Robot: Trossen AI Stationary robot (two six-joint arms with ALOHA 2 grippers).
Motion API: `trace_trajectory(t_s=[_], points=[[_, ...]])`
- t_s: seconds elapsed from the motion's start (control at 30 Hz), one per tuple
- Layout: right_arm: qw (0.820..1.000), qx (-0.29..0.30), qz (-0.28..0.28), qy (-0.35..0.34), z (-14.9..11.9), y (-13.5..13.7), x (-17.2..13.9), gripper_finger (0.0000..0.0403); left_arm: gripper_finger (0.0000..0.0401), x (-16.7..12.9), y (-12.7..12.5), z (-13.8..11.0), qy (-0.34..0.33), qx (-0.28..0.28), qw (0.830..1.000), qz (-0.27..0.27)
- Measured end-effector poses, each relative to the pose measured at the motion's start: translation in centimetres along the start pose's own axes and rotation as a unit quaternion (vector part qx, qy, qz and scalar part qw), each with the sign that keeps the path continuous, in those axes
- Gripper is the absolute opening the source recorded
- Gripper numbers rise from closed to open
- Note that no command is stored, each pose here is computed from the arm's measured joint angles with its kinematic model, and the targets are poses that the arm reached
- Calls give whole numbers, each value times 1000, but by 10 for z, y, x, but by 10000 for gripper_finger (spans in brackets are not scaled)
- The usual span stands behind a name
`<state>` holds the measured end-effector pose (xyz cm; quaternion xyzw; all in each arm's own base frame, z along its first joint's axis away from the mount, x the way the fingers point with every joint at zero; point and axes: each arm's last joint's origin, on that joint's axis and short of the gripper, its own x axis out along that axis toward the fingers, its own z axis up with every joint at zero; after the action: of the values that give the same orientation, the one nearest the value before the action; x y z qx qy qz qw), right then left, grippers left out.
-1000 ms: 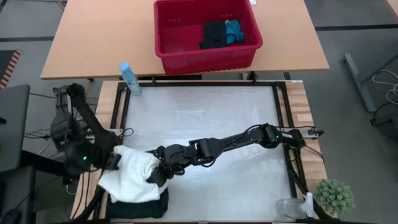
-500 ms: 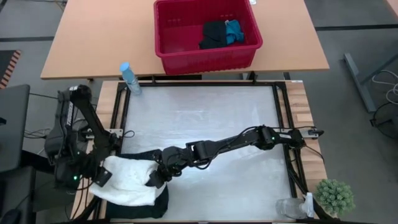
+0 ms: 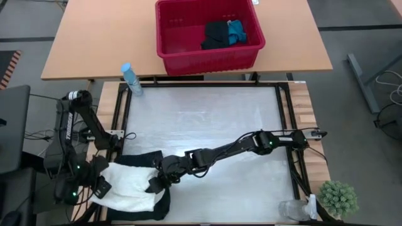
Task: Fold Laundry from Bin
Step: Stack the white shirt on top of the black pants
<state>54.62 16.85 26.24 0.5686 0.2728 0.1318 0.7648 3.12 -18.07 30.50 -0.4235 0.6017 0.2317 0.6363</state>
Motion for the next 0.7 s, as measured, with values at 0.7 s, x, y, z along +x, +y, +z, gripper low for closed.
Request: trace_trajectory(t_s=[0.7], points=[[995, -29, -88, 26, -1, -52, 19, 79, 44, 60, 15, 0, -20, 9, 1000, 14]])
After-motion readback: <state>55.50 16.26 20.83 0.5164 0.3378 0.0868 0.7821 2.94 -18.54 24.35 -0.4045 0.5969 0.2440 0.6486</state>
